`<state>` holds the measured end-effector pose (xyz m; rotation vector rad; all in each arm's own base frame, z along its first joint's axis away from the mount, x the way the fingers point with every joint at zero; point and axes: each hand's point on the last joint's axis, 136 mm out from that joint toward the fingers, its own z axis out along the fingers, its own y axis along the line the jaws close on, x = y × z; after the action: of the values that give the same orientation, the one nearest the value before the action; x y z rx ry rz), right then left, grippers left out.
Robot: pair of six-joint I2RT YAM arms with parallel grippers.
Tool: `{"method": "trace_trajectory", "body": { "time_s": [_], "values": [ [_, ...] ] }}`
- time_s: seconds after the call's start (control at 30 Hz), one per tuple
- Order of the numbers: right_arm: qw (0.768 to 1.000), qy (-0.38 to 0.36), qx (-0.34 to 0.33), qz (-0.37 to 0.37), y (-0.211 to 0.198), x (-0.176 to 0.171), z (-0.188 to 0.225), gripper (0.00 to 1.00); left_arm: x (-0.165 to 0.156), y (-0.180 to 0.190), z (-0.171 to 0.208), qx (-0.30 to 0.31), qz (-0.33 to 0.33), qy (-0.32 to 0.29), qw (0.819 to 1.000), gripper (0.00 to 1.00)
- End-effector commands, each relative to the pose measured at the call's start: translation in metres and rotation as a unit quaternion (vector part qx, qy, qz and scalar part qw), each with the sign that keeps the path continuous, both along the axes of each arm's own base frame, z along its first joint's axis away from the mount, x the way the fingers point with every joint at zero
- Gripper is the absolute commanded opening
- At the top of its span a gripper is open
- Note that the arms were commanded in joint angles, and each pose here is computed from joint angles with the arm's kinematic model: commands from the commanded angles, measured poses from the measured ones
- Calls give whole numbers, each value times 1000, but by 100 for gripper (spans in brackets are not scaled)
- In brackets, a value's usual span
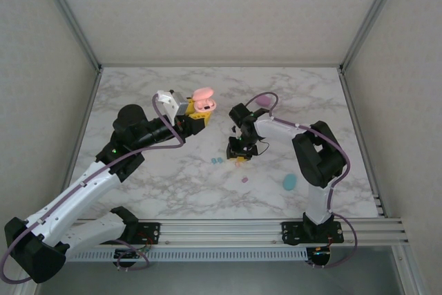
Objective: Insert wireless bluetooth earbuds into charging case
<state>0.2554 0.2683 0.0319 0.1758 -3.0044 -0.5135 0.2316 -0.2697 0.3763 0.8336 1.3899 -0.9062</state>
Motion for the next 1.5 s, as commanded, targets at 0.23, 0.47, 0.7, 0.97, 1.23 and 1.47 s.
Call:
{"method": "trace_trajectory", "body": {
  "time_s": [0.23, 0.47, 0.7, 0.97, 1.23, 1.47],
  "values": [
    [999, 20, -12, 40, 8, -14, -2, 33, -3, 0, 1, -1, 0, -4, 1000, 33],
    [997, 33, -3, 66, 16, -26, 0, 32, -4, 0, 1, -1, -1, -4, 1000, 33],
    [997, 1, -32, 64, 7, -17, 8, 34, -5, 1, 3, -4, -1, -3, 1000, 33],
    [997, -2, -51, 55, 7, -10, 1, 37, -5, 1, 5, -3, 0, -6, 1000, 34],
    [996, 9, -58, 64, 11, -9, -8, 36, -5, 2, 5, -3, 1, -6, 1000, 33],
    [995, 20, -50, 87, 19, -13, -10, 35, -5, 2, 5, -2, 1, -7, 1000, 34]
  ]
}}
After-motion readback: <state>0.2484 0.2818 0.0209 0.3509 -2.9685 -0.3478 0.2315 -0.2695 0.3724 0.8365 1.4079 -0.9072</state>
